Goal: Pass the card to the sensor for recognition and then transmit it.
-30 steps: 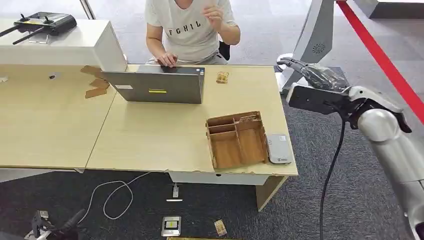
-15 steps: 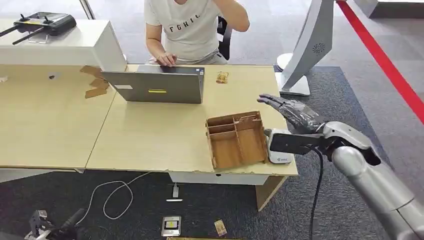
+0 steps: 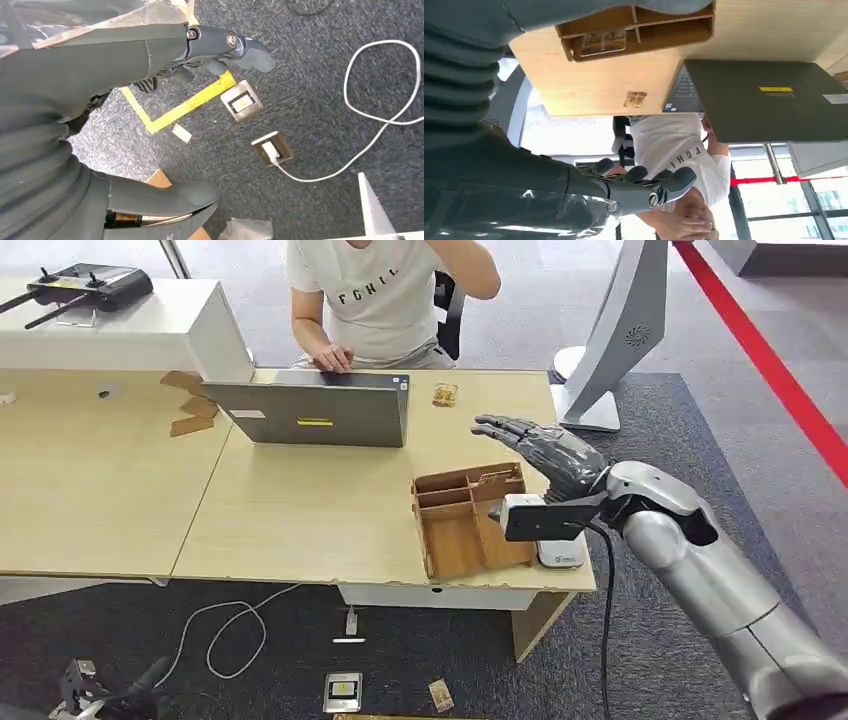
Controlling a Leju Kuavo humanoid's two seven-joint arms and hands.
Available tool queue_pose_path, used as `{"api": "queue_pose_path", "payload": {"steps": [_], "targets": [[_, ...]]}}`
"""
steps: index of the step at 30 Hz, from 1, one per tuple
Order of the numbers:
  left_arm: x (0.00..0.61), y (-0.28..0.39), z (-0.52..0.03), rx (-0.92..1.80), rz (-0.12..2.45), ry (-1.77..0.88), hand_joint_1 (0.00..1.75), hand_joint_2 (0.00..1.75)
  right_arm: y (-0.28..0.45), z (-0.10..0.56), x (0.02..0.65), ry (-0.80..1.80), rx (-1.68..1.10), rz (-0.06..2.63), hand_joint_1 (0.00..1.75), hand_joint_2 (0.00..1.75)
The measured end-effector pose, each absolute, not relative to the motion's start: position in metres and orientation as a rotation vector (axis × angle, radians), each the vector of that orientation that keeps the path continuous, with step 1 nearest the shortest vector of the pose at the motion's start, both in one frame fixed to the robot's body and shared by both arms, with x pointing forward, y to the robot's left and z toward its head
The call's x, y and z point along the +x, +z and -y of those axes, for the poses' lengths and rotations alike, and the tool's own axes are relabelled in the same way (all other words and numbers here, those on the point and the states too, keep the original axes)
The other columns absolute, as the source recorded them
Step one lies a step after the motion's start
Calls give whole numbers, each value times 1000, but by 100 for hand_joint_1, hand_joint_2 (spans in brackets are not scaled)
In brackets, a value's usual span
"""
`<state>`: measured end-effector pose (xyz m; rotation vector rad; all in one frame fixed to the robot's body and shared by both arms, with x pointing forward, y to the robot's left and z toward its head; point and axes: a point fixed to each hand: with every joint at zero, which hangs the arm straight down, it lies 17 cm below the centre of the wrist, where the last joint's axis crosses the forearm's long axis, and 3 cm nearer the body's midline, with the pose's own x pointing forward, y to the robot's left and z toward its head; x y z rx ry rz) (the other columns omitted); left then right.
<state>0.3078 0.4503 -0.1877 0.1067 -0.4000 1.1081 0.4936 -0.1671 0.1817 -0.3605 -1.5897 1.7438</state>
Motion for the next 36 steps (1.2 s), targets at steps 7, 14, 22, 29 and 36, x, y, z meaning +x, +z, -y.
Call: {"api": "queue_pose_path", "payload": {"steps": [7, 14, 22, 29, 36], "targets": [[309, -188, -447, 104, 407, 1090, 0, 175, 188, 140, 501, 1779, -353, 1626, 0, 175], [311, -189, -438, 97, 398, 1072, 0, 175, 176, 126, 505, 1789, -343, 1616, 0, 175], [317, -188, -426, 84, 381, 1060, 0, 175, 161, 126, 515, 1796, -398, 1602, 0, 175], [325, -186, -416, 71, 369, 1056, 0, 175, 148, 140, 531, 1794, -458, 1576, 0, 175], [327, -185, -410, 60, 361, 1053, 0, 175, 137, 161, 547, 1787, -506, 1523, 0, 175]]}}
